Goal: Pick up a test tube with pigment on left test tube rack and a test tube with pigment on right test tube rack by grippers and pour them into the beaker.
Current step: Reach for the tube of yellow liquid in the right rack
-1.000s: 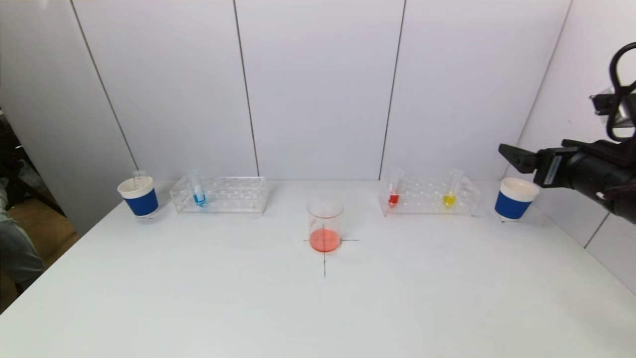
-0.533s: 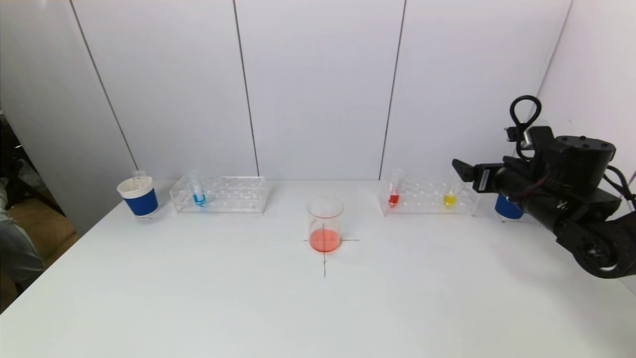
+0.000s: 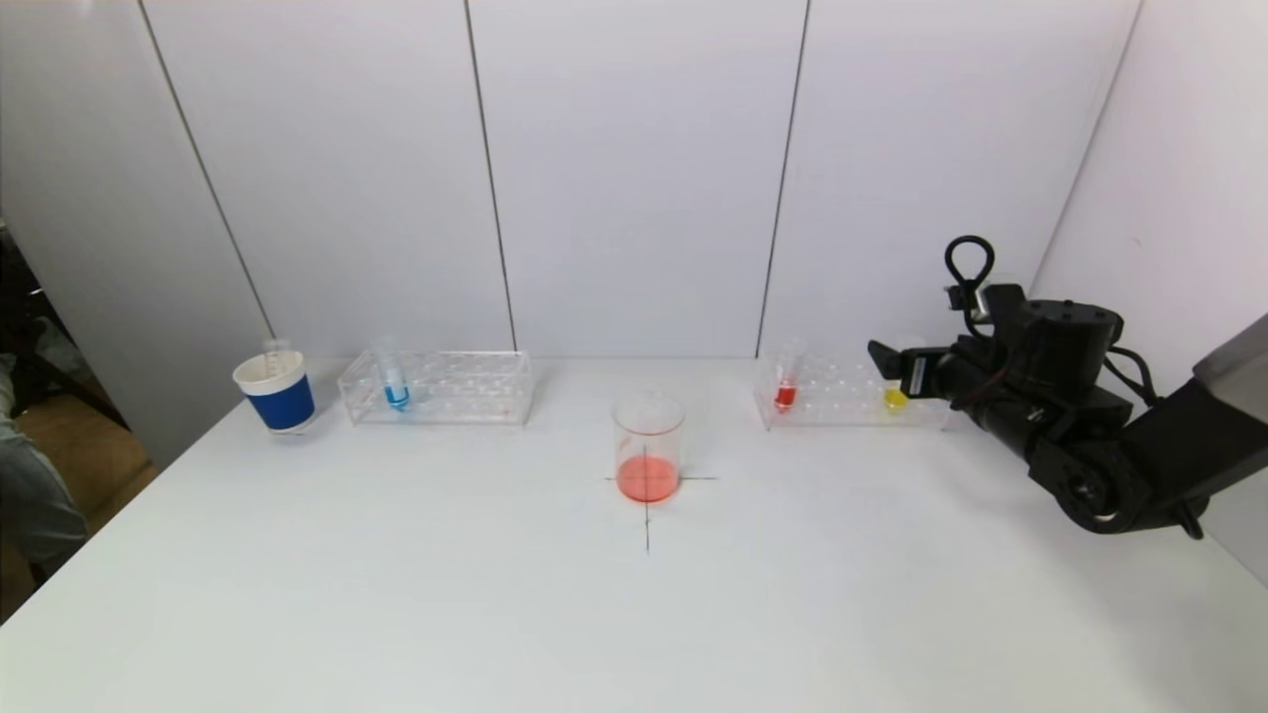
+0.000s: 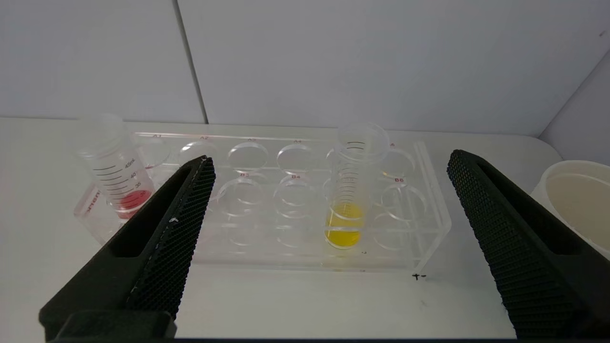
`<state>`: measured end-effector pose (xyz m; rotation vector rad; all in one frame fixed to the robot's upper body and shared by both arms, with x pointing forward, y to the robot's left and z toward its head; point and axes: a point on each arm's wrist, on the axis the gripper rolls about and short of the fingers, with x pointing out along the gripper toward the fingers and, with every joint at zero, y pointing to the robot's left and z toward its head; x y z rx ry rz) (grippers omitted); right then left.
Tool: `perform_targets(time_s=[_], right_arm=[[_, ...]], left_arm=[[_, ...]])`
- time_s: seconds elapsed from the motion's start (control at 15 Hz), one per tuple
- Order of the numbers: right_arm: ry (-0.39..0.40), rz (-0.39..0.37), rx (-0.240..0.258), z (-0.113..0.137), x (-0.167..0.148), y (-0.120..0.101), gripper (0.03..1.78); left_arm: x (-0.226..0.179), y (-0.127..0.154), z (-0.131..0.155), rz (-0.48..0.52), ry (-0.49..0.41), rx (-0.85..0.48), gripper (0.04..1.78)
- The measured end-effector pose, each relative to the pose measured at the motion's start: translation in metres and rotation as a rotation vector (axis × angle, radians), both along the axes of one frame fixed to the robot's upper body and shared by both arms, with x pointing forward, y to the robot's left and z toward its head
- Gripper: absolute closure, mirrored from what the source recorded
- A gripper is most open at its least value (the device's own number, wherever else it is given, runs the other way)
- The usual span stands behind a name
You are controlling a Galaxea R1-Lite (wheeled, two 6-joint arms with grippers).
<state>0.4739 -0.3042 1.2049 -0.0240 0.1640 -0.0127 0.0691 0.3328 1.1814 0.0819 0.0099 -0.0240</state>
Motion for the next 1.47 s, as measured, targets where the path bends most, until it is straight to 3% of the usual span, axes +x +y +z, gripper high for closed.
perform_targets(time_s=[0.33, 0.53, 0.8, 1.47], right_arm=[[0.014, 0.001, 0.005, -0.014, 0.012, 0.001, 0.04], [-0.037, 0.001, 0.013, -0.018, 0.018, 0.003, 0.04], [-0.037, 0.003, 0.017, -0.026, 0.025, 0.005, 0.04], [-0.064, -0.048, 0.041, -0.035, 0.051, -0.003, 0.04]], left_arm=[[0.000, 0.000, 0.000, -0.001, 0.000, 0.000, 0.06], [0.000, 0.000, 0.000, 0.000, 0.000, 0.000, 0.06], [0.000, 0.000, 0.000, 0.000, 0.000, 0.000, 0.06], [0.000, 0.000, 0.000, 0.000, 0.000, 0.000, 0.06]])
